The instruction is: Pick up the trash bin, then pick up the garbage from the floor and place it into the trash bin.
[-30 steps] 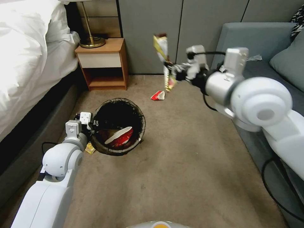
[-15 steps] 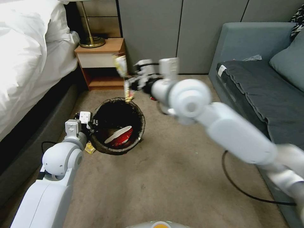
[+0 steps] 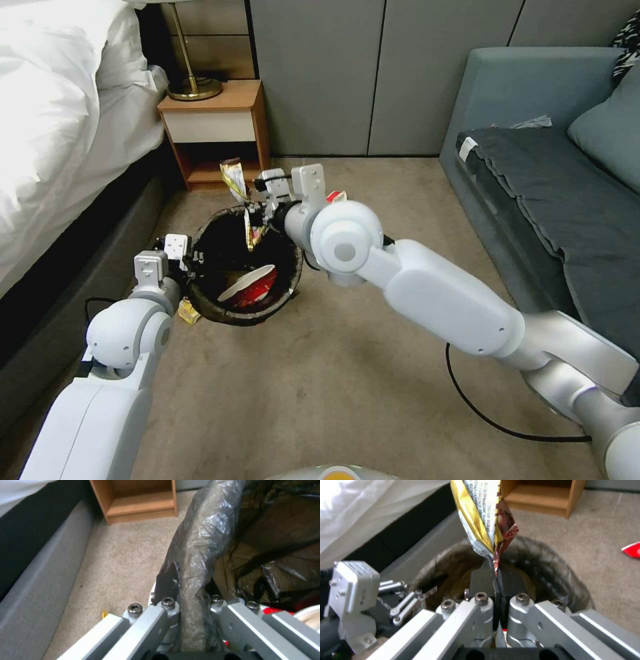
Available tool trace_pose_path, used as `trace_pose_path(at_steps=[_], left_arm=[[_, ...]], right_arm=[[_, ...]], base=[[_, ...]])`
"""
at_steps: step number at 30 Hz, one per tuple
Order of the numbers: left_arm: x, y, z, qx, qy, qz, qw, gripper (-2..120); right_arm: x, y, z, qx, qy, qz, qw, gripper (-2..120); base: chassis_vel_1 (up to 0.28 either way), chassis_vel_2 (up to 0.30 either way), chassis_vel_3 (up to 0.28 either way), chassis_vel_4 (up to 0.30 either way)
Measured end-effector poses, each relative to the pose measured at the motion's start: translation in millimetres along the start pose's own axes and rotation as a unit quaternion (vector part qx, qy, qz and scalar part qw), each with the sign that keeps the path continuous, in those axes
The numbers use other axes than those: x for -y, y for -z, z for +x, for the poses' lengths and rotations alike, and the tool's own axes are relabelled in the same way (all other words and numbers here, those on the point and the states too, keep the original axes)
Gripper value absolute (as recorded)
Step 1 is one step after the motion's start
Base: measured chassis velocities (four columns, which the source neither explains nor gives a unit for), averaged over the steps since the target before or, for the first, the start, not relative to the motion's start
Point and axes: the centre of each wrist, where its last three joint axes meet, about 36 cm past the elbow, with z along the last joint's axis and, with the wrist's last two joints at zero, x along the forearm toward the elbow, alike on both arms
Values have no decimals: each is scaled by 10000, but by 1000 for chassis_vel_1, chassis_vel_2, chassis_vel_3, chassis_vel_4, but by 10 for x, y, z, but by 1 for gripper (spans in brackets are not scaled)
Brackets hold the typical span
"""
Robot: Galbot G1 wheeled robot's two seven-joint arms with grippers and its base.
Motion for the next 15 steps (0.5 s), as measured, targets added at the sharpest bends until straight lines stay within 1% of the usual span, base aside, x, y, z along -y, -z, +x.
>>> trace_pose_path(at_steps=[5, 6, 7, 8, 11, 12, 13, 14, 15], left_arm=[[-6, 2, 0, -1, 4, -13, 10000, 0], [-10, 2, 1, -1, 8, -17, 10000, 0], [-16, 1, 2, -3, 15, -25, 10000, 0], [-16, 1, 2, -3, 15, -25, 10000, 0], [-12, -6, 0, -15, 9, -22, 10000, 0], [-12, -6, 0, -15, 9, -22, 10000, 0], [-8, -9, 0, -18, 5, -20, 10000, 0], [-3, -11, -1, -20, -3, -15, 10000, 0], [-3, -11, -1, -20, -3, -15, 10000, 0]], right_arm=[[-6, -84, -30, -107, -57, 41, 9999, 0], [-1, -97, -32, -116, -70, 41, 9999, 3], [13, -125, -36, -145, -90, 13, 9999, 12], [13, -125, -36, -145, -90, 13, 9999, 12], [42, -156, -37, -161, -123, -78, 9998, 25], [42, -156, -37, -161, -123, -78, 9998, 25], [47, -162, -38, -165, -127, -94, 9997, 28], [52, -169, -37, -169, -128, -116, 9997, 35], [52, -169, -37, -169, -128, -116, 9997, 35]], base=[[0, 0, 0, 0], [0, 0, 0, 0], [0, 0, 0, 0], [0, 0, 0, 0], [0, 0, 0, 0], [0, 0, 0, 0], [0, 0, 0, 0], [0, 0, 0, 0], [0, 0, 0, 0]])
